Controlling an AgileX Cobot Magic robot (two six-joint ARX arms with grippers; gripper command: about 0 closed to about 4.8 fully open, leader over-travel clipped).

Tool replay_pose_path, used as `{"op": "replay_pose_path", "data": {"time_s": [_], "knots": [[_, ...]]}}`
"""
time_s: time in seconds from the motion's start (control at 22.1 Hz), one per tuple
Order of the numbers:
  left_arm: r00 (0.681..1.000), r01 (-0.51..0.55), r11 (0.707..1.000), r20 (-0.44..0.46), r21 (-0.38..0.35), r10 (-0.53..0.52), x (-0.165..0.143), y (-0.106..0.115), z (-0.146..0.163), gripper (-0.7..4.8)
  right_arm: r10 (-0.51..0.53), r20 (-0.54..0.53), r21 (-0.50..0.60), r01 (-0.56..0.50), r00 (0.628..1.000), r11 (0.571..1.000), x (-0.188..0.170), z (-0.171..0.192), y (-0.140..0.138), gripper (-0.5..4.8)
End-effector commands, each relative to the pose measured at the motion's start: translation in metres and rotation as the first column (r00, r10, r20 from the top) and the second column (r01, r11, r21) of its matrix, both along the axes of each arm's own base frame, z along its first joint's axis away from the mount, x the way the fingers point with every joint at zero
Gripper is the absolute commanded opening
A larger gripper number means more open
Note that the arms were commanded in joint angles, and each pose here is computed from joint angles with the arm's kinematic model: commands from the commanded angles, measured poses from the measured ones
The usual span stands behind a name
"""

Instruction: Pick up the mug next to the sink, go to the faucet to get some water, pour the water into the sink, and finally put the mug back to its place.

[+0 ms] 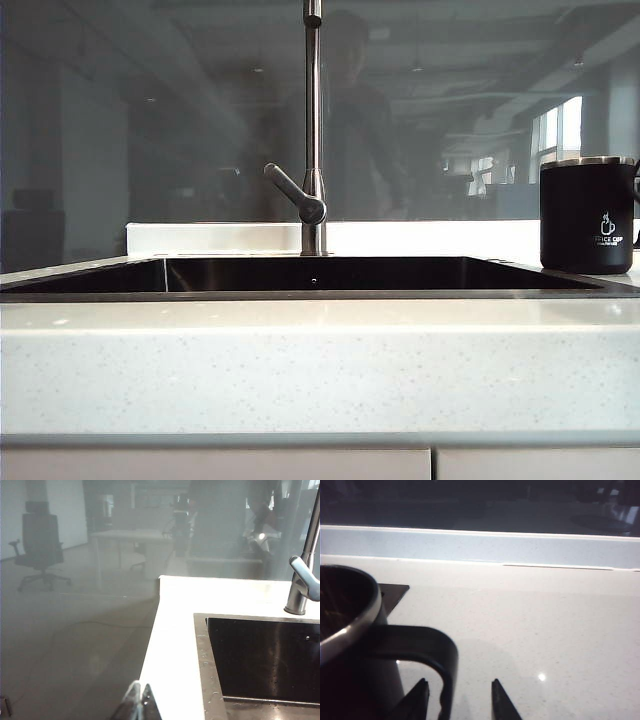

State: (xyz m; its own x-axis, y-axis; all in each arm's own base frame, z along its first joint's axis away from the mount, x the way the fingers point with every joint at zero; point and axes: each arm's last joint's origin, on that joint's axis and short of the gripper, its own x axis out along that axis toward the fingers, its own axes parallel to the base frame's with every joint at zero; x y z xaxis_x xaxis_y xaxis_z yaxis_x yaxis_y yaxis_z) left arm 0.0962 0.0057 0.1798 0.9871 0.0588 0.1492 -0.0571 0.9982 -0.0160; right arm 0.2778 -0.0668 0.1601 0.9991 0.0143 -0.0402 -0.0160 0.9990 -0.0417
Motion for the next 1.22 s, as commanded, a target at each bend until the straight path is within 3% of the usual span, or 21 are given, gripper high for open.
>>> {"op": "replay_pose_path", "data": {"time_s": [0.05, 0.23, 0.36, 0.5, 0.63, 0.77, 0.86, 0.95, 1.04, 1.22], "knots": [[1.000, 0.003, 1.000, 0.012, 0.002, -0.003, 0.000, 0.000, 0.002, -0.05, 0.014, 0.019, -0.004, -0.014, 1.000, 1.000, 0.013, 0.001, -0.003, 1.80], [1.000, 0.003, 1.000, 0.014, 0.002, -0.003, 0.000, 0.000, 0.002, -0.05, 0.013, 0.024, 0.026, -0.014, 1.000, 1.000, 0.021, -0.002, -0.005, 1.74], [1.000, 0.003, 1.000, 0.013, 0.001, -0.003, 0.000, 0.000, 0.002, -0.05, 0.013, 0.024, 0.038, -0.014, 1.000, 0.999, 0.021, -0.003, -0.005, 0.92], [1.000, 0.003, 1.000, 0.013, 0.001, -0.003, 0.000, 0.000, 0.002, -0.05, 0.012, 0.025, 0.084, -0.014, 1.000, 0.996, 0.021, -0.002, -0.005, 0.79], [1.000, 0.003, 1.000, 0.015, 0.002, -0.003, 0.000, 0.000, 0.002, -0.05, 0.010, 0.033, 0.131, -0.014, 0.999, 0.991, 0.022, -0.002, -0.005, 0.10], [0.999, 0.005, 1.000, 0.031, 0.000, -0.005, -0.001, 0.000, 0.004, -0.05, 0.008, 0.043, 0.155, -0.015, 0.999, 0.988, 0.022, 0.000, -0.005, -0.01], [0.995, 0.041, 0.998, 0.089, -0.037, -0.037, -0.002, -0.001, 0.009, -0.06, 0.007, 0.076, 0.192, -0.021, 0.997, 0.981, 0.022, 0.004, -0.005, -0.01], [0.983, 0.076, 0.989, 0.175, -0.130, -0.053, -0.004, -0.001, 0.016, -0.06, 0.007, 0.152, 0.245, -0.045, 0.988, 0.968, 0.022, 0.012, -0.005, -0.02], [0.965, 0.144, 0.970, 0.244, -0.198, -0.094, -0.004, -0.002, 0.023, -0.06, 0.021, 0.230, 0.367, -0.107, 0.973, 0.924, 0.025, 0.024, -0.004, -0.02], [0.958, 0.189, 0.965, 0.251, -0.182, -0.140, 0.003, -0.003, 0.028, -0.06, 0.200, 0.313, 0.417, -0.323, 0.929, 0.849, 0.045, 0.054, 0.018, -0.02]]}}
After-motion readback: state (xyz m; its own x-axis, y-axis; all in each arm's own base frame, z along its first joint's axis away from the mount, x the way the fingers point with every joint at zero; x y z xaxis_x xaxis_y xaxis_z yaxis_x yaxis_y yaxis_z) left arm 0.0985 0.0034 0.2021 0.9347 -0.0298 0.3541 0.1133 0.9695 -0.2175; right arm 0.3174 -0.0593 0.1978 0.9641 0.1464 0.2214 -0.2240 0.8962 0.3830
